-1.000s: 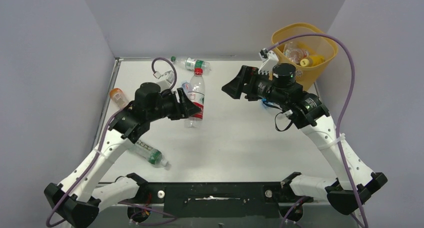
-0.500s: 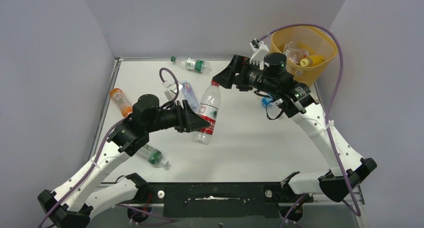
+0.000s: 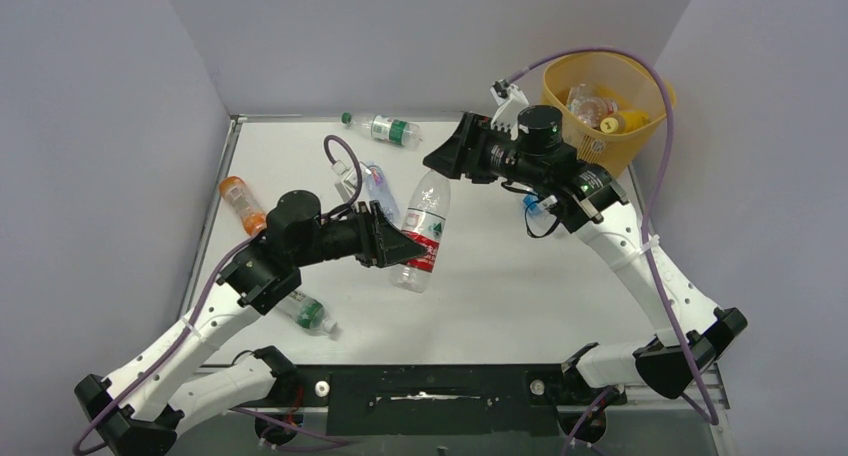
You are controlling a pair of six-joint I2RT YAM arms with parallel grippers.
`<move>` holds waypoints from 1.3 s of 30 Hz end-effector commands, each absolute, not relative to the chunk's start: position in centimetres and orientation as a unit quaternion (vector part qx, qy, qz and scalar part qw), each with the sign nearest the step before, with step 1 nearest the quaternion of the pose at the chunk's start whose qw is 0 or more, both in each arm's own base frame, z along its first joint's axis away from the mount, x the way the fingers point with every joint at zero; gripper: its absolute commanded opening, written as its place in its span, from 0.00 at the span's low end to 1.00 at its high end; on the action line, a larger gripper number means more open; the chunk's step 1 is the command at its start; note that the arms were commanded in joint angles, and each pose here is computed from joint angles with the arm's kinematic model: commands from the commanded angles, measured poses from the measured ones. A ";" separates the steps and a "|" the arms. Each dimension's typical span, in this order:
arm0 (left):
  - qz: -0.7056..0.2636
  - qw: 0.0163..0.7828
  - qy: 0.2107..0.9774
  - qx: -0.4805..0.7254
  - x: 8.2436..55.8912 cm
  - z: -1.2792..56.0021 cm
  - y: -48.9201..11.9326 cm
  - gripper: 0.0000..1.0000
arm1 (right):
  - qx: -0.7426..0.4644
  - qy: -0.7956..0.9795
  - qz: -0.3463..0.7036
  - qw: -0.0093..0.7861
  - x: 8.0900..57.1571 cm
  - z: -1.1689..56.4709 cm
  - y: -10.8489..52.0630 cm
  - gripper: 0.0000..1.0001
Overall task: Put the plastic bottles in the bin
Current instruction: Pick up the plastic bottle at the center of the board, then place the plastic bottle in the trash bin.
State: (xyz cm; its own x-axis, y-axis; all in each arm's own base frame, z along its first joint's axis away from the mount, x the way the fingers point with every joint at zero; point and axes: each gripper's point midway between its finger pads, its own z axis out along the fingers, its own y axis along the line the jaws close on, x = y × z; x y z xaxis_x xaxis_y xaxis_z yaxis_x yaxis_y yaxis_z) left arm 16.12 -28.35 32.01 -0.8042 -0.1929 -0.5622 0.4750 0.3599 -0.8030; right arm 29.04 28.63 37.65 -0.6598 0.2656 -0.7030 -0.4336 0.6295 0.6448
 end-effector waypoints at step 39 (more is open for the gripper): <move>-0.433 0.415 0.798 0.069 17.8 35.3 -23.4 0.87 | 0.114 0.640 0.292 0.702 41.3 57.1 3.2 0.01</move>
